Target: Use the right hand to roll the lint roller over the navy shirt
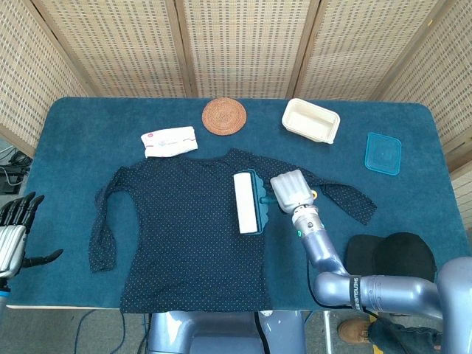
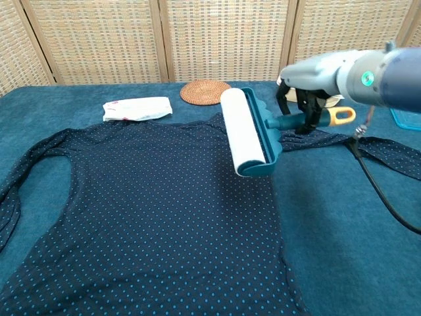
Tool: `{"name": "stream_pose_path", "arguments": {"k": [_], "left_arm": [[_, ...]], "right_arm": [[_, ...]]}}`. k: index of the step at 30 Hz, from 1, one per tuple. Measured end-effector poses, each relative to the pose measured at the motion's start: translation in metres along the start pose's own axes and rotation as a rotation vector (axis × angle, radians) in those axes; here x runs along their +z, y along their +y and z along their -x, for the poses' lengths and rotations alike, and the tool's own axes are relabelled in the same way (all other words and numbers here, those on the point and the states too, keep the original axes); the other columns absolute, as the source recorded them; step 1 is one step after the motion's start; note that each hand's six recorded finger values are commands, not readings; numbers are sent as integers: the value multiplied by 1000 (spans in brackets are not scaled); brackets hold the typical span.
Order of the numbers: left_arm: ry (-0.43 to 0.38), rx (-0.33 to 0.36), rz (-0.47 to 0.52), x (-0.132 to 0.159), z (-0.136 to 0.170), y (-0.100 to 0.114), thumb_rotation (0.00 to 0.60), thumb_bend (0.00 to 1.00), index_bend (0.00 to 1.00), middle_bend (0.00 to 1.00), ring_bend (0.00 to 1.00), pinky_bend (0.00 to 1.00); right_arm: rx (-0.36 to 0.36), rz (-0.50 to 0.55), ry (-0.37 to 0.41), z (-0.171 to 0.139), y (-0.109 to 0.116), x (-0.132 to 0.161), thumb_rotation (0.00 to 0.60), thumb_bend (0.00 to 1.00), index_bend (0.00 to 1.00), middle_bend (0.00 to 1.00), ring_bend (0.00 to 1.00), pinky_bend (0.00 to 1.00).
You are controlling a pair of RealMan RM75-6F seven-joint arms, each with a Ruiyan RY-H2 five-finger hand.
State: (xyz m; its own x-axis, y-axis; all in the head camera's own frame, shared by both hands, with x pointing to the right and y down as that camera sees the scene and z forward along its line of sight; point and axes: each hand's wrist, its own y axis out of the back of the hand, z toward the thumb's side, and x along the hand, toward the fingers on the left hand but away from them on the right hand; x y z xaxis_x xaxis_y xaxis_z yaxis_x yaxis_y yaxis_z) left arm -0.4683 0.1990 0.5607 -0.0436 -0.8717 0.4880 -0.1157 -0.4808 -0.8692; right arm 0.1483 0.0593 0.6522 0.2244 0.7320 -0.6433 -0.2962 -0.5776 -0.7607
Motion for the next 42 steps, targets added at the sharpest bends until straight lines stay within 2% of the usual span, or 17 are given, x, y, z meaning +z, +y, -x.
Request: {"name": "stream_pose_path", "arguments": {"k": [3,7,14,19,32,37,42], "left_arm": [[0,-5,2,0,-1,-1,600,0,0,0,0,0],[4,-13,6,-2,-2,-2,600,0,0,0,0,0],[15,-30,15,-6,-7,-5,600,0,0,0,0,0],[20,-37,19,-7,-9,-6,600,0,0,0,0,0],[36,-59,19,-12,-15,-10,600,0,0,0,0,0],[38,-59,15,-13,-15,-11,600,0,0,0,0,0],[42,-58,13,-14,-15,-11,600,0,0,0,0,0]], "right_arm": [[1,-91,-5,5,17,12,600,861,732,1000,1000,1000],[40,-152,-32,12,31,29,600,861,735,1000,1000,1000],[109,-286,-49,23,49,80,600,861,736,1000,1000,1000],[132,-307,-52,29,47,104,600,860,737,1000,1000,1000],[165,-393,-36,40,27,152,600,865,745,1000,1000,1000],[170,-444,-51,41,19,156,600,865,746,1000,1000,1000],[176,-518,-83,43,6,143,600,868,748,1000,1000,1000]]}}
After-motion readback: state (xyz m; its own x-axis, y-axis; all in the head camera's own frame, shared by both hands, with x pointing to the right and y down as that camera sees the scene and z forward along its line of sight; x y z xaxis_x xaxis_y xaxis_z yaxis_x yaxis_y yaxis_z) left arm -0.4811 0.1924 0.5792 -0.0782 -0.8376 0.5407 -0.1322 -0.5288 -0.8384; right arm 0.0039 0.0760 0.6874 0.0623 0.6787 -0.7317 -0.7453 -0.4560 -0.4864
